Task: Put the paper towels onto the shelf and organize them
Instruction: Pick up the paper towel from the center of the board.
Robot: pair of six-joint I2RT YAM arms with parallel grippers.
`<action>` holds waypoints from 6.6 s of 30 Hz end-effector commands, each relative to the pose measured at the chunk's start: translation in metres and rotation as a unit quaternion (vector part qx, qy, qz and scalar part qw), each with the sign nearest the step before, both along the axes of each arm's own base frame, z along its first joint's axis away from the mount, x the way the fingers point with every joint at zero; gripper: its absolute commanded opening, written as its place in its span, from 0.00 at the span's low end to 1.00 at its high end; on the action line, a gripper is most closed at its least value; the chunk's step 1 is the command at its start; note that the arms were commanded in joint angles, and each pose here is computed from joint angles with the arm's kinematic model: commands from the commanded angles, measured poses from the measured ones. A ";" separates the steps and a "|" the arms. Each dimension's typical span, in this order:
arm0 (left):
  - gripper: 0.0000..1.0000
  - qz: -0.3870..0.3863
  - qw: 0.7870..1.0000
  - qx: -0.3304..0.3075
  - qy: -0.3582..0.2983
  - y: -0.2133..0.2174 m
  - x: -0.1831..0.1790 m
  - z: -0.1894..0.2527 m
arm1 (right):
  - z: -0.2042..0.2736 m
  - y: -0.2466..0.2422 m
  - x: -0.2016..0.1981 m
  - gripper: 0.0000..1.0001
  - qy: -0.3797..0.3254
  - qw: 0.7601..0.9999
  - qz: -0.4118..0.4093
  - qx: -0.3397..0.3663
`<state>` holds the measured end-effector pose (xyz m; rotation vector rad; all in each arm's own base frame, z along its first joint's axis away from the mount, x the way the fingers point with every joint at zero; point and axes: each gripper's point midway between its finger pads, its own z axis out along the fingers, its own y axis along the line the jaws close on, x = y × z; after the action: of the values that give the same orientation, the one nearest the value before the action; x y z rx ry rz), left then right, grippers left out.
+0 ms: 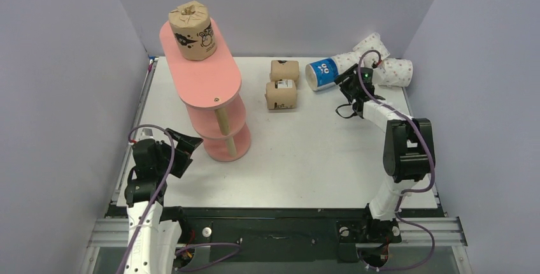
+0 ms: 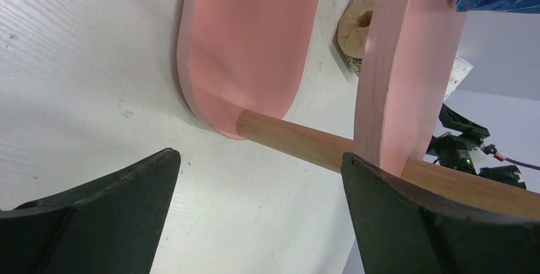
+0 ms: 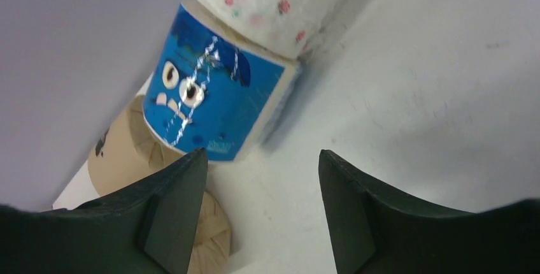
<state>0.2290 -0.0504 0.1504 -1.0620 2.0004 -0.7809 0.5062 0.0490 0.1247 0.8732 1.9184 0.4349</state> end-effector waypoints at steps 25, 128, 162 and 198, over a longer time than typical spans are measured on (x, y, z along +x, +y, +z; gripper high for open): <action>0.99 -0.004 1.000 -0.009 -0.003 0.000 0.003 -0.003 | 0.013 -0.006 0.114 0.60 -0.108 0.990 0.065 0.057; 1.00 -0.017 1.000 -0.018 -0.006 -0.005 0.002 -0.011 | 0.023 0.053 0.074 0.71 -0.096 0.986 0.086 0.102; 1.00 -0.007 1.000 -0.011 0.016 0.001 0.006 -0.022 | -0.005 0.074 0.105 0.54 -0.100 0.980 0.114 0.129; 1.00 -0.039 0.999 -0.023 -0.019 -0.015 -0.014 -0.004 | 0.125 0.094 -0.239 0.27 -0.050 0.935 0.257 -0.240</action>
<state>0.2132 -0.0637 0.1367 -1.0215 2.0333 -0.8679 0.3076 0.1565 0.2639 0.1964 1.9314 0.4935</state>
